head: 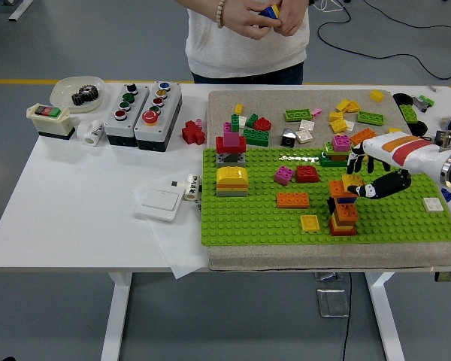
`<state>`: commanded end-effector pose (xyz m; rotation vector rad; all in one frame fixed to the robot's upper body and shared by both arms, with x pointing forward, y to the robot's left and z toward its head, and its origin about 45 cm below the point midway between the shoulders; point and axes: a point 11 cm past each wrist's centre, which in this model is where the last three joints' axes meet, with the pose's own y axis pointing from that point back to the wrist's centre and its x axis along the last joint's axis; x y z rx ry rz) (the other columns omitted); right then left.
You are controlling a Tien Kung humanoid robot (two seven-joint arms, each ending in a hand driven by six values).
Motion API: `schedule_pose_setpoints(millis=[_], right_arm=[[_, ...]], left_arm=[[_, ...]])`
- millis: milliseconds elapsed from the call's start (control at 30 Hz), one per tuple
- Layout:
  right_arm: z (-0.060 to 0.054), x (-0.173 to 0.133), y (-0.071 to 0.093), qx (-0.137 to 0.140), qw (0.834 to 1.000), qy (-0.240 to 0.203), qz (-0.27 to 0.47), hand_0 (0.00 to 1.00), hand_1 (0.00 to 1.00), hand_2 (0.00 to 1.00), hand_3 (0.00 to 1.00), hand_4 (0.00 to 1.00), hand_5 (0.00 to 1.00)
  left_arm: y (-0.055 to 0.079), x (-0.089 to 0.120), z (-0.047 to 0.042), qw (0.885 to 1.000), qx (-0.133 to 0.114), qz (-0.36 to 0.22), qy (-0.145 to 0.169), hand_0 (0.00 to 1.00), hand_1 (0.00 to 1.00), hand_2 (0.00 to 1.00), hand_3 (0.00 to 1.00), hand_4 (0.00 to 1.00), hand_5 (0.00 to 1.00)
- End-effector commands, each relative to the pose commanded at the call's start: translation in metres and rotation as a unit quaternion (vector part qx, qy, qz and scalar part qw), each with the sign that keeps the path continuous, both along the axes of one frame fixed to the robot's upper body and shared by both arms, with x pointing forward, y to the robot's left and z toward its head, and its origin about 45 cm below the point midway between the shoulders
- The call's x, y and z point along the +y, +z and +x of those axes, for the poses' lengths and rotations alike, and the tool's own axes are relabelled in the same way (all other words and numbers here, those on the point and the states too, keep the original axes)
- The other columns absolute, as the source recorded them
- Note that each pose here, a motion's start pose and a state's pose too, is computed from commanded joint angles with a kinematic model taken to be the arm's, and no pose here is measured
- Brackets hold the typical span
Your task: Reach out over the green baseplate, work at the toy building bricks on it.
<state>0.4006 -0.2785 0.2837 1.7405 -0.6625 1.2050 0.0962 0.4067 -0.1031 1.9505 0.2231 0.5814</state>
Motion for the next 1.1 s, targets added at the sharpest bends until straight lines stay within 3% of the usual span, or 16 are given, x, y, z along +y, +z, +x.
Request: schedule_pose_setpoints(millis=[867, 1100], right_arm=[[-0.004, 0.006, 0.001, -0.004, 1.0, 0.01, 0.006, 0.319, 0.47, 0.586, 0.605, 0.764, 0.431], [-0.008, 0.009, 0.012, -0.015, 0.999, 0.014, 0.025, 0.321, 0.471, 0.6, 0.613, 0.77, 0.432]], left_arm=[[-0.001, -0.001, -0.002, 1.0, 0.003, 0.001, -0.002, 0.551, 0.621, 0.686, 0.614, 0.65, 0.724], [-0.001, 0.0, -0.0045, 1.0, 0.006, 0.002, -0.003, 0.549, 0.622, 0.686, 0.613, 0.65, 0.724]])
